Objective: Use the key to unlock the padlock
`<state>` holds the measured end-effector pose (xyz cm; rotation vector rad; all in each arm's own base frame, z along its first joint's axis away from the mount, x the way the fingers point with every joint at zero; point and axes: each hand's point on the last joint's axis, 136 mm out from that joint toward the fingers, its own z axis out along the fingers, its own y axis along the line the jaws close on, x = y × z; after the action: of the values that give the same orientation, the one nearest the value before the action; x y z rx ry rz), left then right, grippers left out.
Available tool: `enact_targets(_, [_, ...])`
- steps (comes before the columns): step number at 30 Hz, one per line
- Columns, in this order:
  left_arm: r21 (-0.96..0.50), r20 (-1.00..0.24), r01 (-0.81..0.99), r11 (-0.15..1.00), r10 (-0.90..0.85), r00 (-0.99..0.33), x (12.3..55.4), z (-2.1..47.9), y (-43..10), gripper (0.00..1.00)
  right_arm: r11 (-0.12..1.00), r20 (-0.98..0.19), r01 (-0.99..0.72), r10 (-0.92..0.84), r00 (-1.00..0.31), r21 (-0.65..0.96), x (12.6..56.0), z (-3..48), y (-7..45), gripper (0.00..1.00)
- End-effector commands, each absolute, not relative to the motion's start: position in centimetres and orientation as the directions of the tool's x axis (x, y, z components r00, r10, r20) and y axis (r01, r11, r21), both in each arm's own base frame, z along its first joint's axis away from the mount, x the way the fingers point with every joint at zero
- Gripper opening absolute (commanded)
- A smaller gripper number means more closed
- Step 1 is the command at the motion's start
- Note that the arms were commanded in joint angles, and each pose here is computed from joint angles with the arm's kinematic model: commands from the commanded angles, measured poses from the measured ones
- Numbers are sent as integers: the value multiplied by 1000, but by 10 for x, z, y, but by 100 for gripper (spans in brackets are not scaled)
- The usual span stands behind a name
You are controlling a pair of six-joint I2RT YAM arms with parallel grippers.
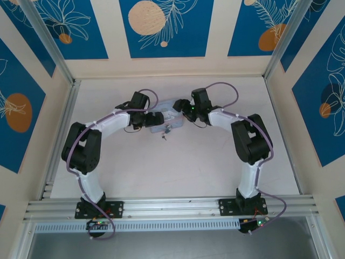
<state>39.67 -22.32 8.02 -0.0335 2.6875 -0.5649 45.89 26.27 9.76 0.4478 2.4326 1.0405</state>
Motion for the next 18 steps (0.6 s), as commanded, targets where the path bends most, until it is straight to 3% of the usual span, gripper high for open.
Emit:
enact_targets(1, [-453,-351,78,888,-97,-931,392,80,-239,99,668,-247,129,438,-865,733,466,98,265,69])
enact_targets(3, [-459,-351,76,885,-102,-931,391,81,-241,99,687,-253,189,489,-835,702,473,93,245,79])
enact_targets(7, [-465,-363,82,881,-105,-926,390,88,-241,99,667,-279,245,576,-768,703,469,97,210,80])
enact_targets(13, [-463,-403,89,882,-120,-907,397,110,-236,99,660,-328,179,567,-756,730,431,117,206,77])
enact_targets(18, [-452,-413,63,890,-146,-899,410,121,-227,99,654,-311,134,516,-798,744,393,105,237,70])
